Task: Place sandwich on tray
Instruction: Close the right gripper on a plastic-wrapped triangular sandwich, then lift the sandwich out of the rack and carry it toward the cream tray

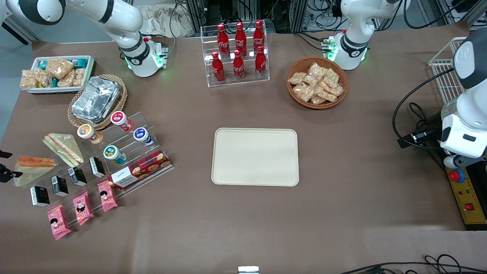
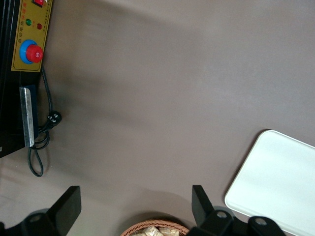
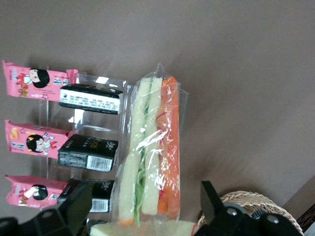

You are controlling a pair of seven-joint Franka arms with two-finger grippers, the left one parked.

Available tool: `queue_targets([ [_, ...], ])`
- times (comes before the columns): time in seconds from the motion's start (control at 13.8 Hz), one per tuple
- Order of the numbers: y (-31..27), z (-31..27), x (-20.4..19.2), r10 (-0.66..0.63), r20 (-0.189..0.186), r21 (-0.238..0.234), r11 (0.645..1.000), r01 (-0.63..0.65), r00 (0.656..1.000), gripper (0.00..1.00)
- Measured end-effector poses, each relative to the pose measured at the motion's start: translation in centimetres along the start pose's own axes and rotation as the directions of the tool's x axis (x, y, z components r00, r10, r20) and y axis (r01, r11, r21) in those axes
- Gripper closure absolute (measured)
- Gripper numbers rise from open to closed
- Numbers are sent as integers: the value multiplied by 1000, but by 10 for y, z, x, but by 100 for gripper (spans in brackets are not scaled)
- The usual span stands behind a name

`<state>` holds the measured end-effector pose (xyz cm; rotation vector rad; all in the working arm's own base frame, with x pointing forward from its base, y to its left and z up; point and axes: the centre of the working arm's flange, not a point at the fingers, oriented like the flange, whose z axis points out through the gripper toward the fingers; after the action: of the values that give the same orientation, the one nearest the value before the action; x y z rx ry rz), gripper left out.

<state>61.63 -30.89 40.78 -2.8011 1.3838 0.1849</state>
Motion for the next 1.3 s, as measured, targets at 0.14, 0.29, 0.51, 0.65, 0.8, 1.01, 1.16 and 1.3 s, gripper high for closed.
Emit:
queue_targets([
  [0.14, 0, 9, 1, 0, 11, -6, 1000, 0, 1000, 2],
  [0.29, 0, 16, 1, 0, 20, -11, 1000, 0, 1000, 2],
  [0.51, -1, 24, 1, -47, 29, -14, 999, 48, 998, 14],
  [0.65, -1, 24, 1, -98, 30, -12, 995, 98, 995, 36],
  [0.8, -1, 23, 2, -137, 25, -9, 991, 137, 990, 56],
  [1.01, -3, 12, 1, -190, 5, -1, 982, 190, 982, 68],
  [1.16, -11, -6, -5, -215, -22, 10, 976, 216, 976, 80],
  [1.3, -27, -29, -18, -250, -42, 28, 968, 251, 967, 81],
])
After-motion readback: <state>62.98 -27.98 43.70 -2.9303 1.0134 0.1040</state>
